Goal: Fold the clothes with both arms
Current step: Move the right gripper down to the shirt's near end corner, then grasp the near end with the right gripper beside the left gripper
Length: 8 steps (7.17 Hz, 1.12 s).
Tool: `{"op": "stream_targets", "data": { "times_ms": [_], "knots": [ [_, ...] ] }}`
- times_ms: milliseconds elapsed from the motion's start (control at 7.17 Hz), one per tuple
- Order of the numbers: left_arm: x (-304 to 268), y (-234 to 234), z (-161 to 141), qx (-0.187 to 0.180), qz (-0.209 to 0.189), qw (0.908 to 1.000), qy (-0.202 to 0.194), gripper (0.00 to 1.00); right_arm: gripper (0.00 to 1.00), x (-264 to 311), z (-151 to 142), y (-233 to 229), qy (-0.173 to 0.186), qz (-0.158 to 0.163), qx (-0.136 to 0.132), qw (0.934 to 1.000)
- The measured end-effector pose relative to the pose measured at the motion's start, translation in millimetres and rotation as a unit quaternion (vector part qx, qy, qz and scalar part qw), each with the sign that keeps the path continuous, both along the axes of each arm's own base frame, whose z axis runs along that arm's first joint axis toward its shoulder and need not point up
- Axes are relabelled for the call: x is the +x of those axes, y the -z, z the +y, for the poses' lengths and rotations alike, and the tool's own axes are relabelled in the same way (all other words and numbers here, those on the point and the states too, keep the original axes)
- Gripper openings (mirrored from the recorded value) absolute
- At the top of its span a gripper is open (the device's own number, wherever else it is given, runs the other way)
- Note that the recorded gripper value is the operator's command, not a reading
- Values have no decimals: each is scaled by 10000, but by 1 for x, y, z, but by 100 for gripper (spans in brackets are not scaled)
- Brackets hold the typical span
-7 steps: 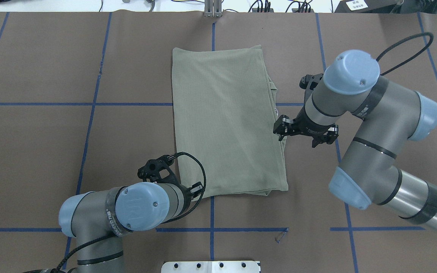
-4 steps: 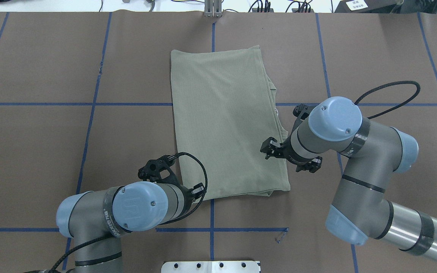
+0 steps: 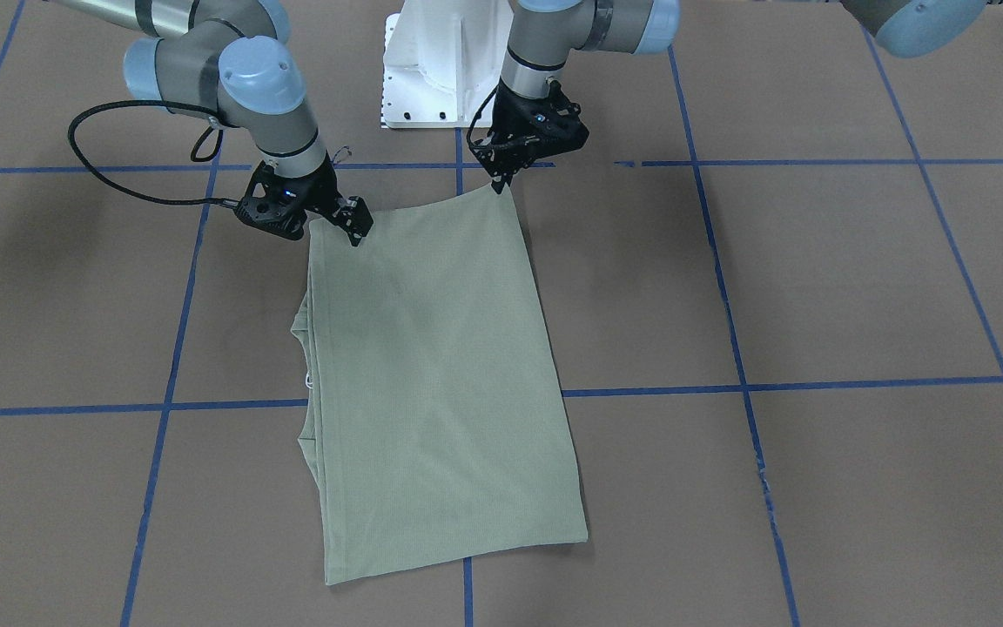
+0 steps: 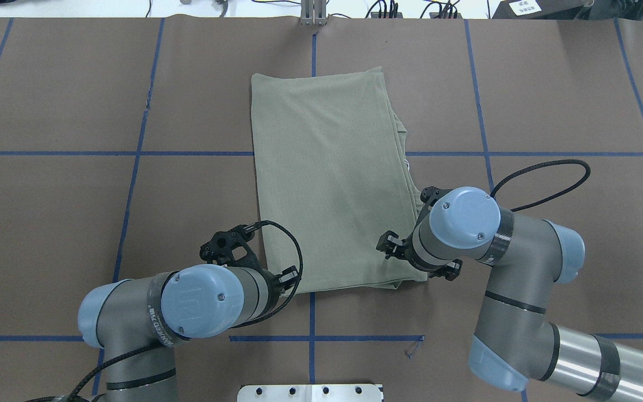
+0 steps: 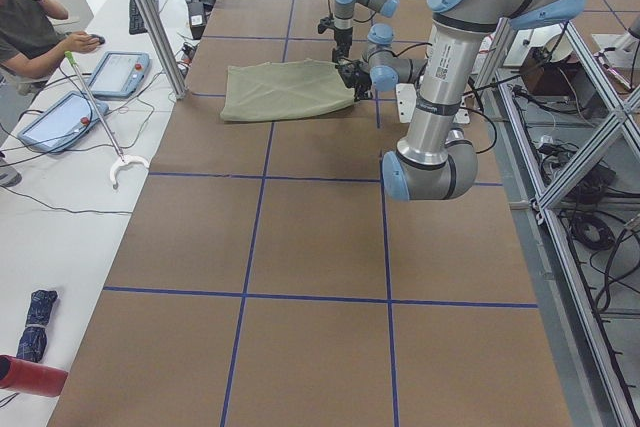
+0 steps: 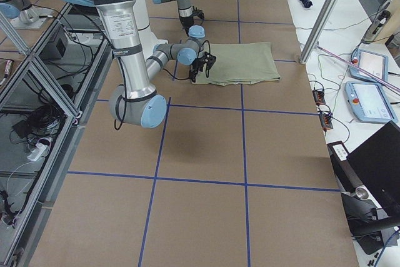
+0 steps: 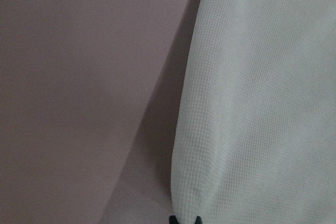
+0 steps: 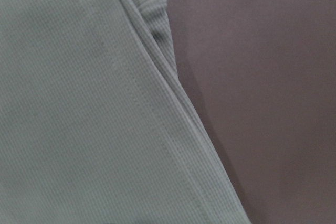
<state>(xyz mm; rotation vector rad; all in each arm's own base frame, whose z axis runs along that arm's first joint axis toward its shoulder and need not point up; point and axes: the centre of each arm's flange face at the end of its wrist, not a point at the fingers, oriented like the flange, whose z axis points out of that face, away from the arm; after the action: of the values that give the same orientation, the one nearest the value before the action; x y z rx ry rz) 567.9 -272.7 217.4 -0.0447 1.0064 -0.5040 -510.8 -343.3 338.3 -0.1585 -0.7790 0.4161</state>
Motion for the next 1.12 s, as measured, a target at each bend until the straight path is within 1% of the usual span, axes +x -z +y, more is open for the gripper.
{"op": "stream_targets", "data": {
  "times_ms": [279,837,976,1116],
  "knots": [
    [0,1,0,22,1,10000,-5,0,100,-10,13,-1,-26,47,-77,10000],
    [0,3,-1,28,14,10000,-6,0,100,-15,21,-8,-49,127,-149,9998],
    [0,3,-1,26,12,10000,-3,0,87,-15,22,-9,-57,136,-161,9998],
    [-1,2,-2,26,6,10000,4,0,46,-16,22,-9,-69,126,-170,9998]
  ]
}}
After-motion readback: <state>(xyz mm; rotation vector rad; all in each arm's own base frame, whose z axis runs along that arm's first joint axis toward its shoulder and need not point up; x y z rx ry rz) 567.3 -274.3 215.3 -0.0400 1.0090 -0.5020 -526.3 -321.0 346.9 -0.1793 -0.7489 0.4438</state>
